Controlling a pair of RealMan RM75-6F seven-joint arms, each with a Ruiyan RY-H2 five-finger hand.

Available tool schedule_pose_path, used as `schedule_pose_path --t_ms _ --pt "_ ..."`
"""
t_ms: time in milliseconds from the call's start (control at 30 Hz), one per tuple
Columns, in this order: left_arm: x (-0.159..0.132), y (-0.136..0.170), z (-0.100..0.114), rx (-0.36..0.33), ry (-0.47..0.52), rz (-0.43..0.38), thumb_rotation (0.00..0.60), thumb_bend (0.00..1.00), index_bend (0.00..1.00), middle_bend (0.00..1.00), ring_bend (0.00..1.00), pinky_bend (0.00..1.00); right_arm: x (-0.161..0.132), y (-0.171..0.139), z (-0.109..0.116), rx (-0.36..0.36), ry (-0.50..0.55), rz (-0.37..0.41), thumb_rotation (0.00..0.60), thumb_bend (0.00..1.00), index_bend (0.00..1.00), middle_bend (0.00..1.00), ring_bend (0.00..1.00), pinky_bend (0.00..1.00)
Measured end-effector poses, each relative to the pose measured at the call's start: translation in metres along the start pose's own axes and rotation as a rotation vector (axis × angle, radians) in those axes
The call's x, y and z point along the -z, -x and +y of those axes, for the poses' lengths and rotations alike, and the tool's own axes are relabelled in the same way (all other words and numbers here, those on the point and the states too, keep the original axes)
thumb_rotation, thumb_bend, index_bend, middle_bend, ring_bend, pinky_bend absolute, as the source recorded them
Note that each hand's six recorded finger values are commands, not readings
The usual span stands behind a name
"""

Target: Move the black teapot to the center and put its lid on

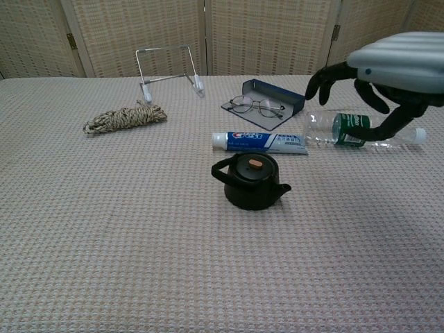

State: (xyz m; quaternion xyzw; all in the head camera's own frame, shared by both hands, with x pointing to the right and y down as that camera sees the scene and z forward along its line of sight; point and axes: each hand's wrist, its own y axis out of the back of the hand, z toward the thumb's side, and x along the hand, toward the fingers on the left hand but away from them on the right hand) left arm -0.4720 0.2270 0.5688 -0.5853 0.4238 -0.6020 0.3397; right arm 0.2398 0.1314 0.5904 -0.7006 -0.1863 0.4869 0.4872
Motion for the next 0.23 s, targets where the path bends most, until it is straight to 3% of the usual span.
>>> schedule_pose_path --t_ms 67,133,233 --pt "0.0 -0.001 0.001 -0.006 0.001 0.005 0.6 0.44 0.23 0.21 0.22 0.0 0.021 -0.02 0.001 0.033 0.01 -0.079 0.6 0.41 0.08 0.11 0.2 0.15" --pt "0.0 -0.002 0.003 -0.015 0.003 0.009 0.6 0.44 0.22 0.21 0.22 0.0 0.039 -0.039 0.0 0.061 0.023 -0.148 0.6 0.41 0.03 0.06 0.14 0.09" --pt "0.0 -0.002 0.005 -0.022 -0.003 0.014 0.6 0.44 0.21 0.21 0.21 0.0 0.066 -0.075 -0.005 0.102 0.054 -0.256 0.6 0.41 0.0 0.03 0.12 0.08"
